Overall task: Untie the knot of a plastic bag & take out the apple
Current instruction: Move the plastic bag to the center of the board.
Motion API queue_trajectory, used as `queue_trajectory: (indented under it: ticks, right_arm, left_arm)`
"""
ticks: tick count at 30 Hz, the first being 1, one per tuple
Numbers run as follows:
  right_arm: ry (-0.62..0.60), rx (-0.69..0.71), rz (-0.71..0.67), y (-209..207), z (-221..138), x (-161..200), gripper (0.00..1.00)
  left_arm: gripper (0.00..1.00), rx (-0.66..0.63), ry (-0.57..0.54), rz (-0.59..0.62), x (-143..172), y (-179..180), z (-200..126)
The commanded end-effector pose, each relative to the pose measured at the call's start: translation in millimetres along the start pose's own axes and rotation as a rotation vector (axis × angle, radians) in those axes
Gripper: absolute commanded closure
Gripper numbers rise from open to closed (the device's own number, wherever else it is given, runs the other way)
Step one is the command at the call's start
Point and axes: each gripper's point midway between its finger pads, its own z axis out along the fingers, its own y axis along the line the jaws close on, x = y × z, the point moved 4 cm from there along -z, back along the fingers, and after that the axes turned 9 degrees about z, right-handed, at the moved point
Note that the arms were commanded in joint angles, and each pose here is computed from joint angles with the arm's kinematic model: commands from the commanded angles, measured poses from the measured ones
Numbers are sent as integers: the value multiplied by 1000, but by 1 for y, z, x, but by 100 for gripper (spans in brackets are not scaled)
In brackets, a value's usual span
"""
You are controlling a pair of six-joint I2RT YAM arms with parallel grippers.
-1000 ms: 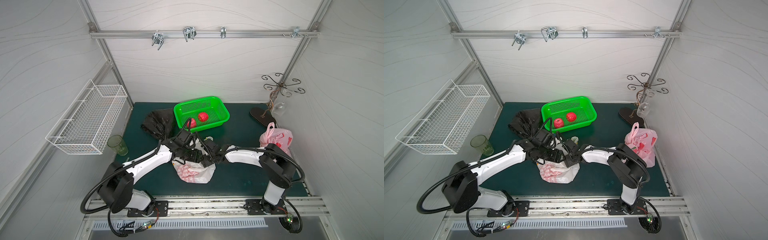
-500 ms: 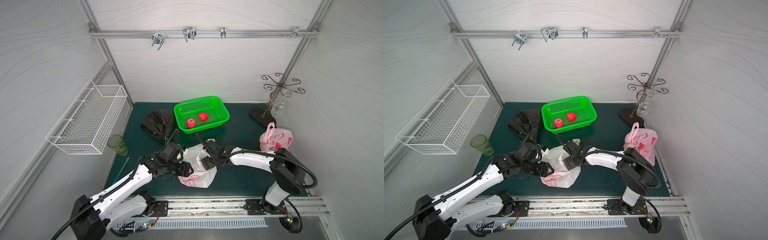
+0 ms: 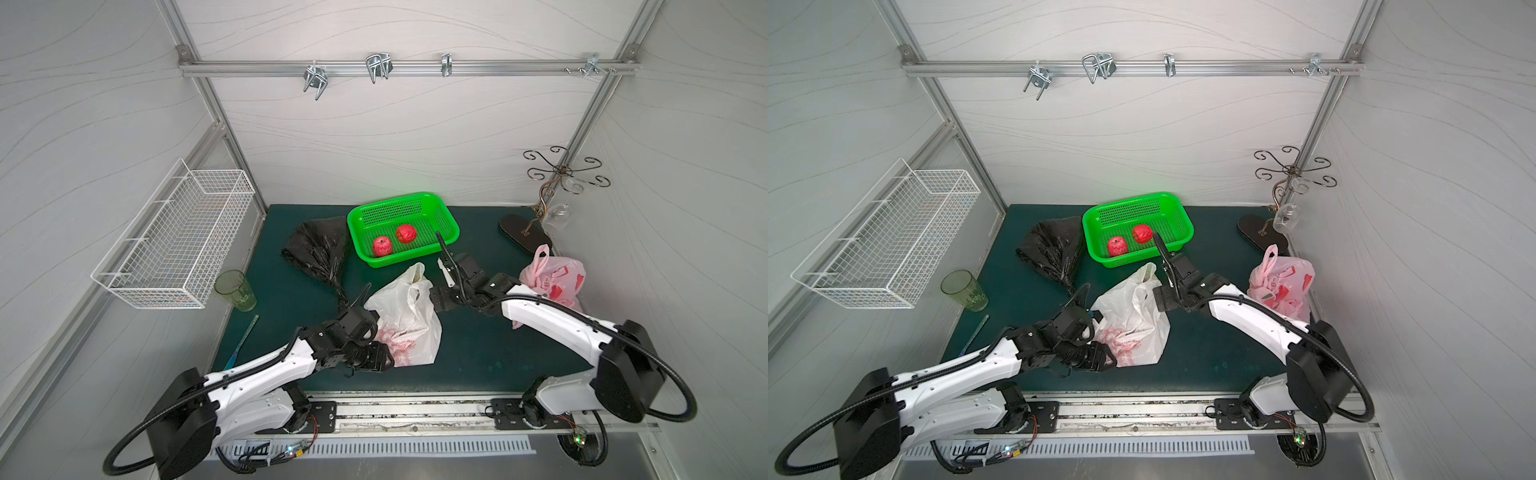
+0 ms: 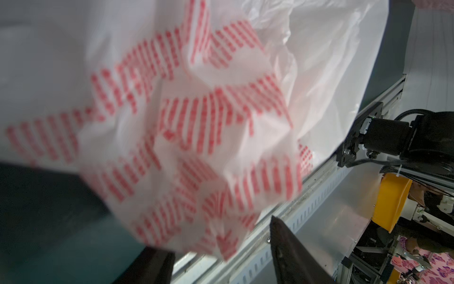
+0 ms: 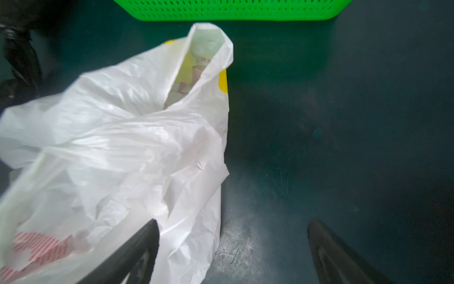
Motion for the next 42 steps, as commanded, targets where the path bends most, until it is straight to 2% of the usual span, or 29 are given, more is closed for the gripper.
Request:
queue_trajectory:
  ticks: [1, 4, 13, 20, 27, 34, 37, 39, 42]
  right_arm:
    - [-19, 16, 31, -12, -30, 9, 4]
    - [-84, -16, 60, -15, -65, 7, 4]
    - [-286, -59, 130, -36, -168, 5, 6]
    - [-330, -66, 137, -43, -201, 7, 6]
    - [-327, -22, 123, -50, -200, 11, 6]
    - [-319, -15, 113, -49, -193, 10, 6]
    - [-306, -11, 105, -49, -186, 11, 6]
    - [-289, -12, 100, -49, -178, 14, 6]
    - [-229, -47, 98, -43, -154, 18, 6]
  left_arm:
    - [37, 49, -94, 119, -50, -25, 10]
    - [38, 49, -41, 191, -78, -38, 25]
    - [39, 111, -2, 314, -171, -81, 71]
    - [39, 139, -31, 339, -252, -113, 112]
    - [37, 127, -186, 300, -320, -133, 128]
    - [38, 168, -313, 300, -344, -149, 108]
    - [44, 201, -360, 346, -334, -165, 69]
    - [44, 147, -412, 381, -322, -165, 32]
    - [41, 35, -435, 382, -294, -138, -18]
